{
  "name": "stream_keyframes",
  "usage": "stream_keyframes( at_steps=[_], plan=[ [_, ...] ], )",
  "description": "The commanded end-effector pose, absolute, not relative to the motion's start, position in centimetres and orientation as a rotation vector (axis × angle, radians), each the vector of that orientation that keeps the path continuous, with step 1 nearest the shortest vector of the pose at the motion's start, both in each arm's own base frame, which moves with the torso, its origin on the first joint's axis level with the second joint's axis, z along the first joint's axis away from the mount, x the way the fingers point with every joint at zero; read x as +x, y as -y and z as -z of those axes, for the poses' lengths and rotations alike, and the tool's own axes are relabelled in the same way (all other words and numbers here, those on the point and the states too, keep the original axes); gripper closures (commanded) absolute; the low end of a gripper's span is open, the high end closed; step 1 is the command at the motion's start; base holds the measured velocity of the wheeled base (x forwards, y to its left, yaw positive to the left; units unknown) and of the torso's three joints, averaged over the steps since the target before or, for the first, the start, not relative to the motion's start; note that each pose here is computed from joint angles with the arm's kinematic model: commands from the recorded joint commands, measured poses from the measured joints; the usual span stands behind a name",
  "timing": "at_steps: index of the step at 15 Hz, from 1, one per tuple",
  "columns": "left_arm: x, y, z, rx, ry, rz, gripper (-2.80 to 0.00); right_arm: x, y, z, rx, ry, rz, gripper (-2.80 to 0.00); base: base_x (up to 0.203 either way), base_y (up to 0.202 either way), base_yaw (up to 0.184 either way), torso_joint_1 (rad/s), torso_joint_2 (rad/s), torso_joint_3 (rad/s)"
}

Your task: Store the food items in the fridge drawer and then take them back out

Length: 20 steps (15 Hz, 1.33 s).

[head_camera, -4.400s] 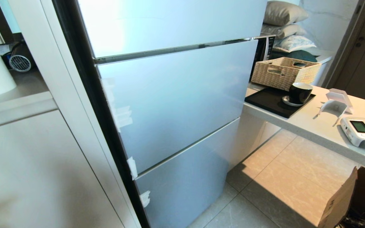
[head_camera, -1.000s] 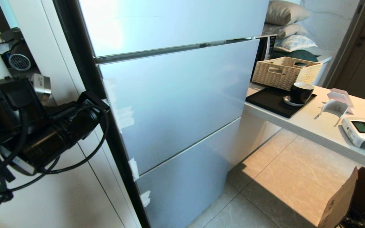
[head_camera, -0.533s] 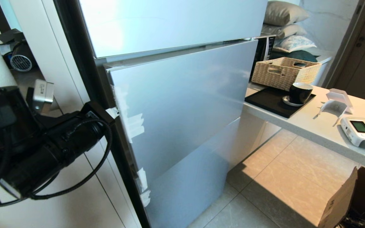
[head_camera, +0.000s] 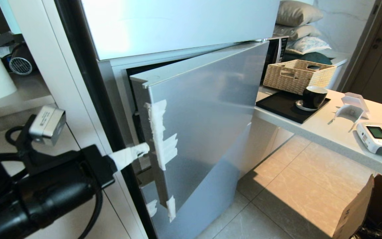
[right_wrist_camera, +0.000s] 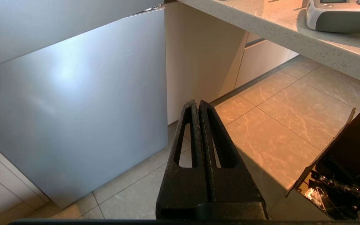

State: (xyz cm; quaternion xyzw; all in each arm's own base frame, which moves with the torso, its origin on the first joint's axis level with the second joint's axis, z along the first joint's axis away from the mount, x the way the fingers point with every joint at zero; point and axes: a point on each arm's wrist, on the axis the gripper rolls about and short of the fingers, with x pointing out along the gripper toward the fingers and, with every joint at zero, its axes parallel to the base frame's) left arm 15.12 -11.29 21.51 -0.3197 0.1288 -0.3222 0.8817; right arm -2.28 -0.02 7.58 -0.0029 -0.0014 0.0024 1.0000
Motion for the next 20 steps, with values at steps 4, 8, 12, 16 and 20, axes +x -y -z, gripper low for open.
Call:
stream_keyframes(
  at_steps=[4, 8, 12, 16, 20],
  plan=[
    [9.0, 7.1, -20.9, -0.649, -0.298, 0.903, 0.00, -2.3, 0.0, -7.6, -0.006, 0.002, -0.006, 0.00, 0.000, 0.000, 0.000, 0.000, 0.00, 0.000],
    [8.5, 5.0, -21.6, -0.473, -0.148, 0.717, 0.00, -2.3, 0.0, -7.6, -0.006, 0.002, -0.006, 0.00, 0.000, 0.000, 0.000, 0.000, 0.00, 0.000],
    [6.8, 2.8, -23.2, -0.273, 0.004, 0.303, 0.00, -2.3, 0.0, -7.6, -0.006, 0.002, -0.006, 0.00, 0.000, 0.000, 0.000, 0.000, 0.00, 0.000],
    [3.1, 0.3, -21.9, -0.156, 0.013, 0.033, 0.00, -2.3, 0.0, -7.6, -0.006, 0.002, -0.005, 0.00, 0.000, 0.000, 0.000, 0.000, 0.00, 0.000],
    [0.1, -0.4, -14.6, -0.039, -0.115, -0.166, 0.00, -2.3, 0.0, -7.6, -0.006, 0.002, -0.006, 0.00, 0.000, 0.000, 0.000, 0.000, 0.00, 0.000]
  ],
)
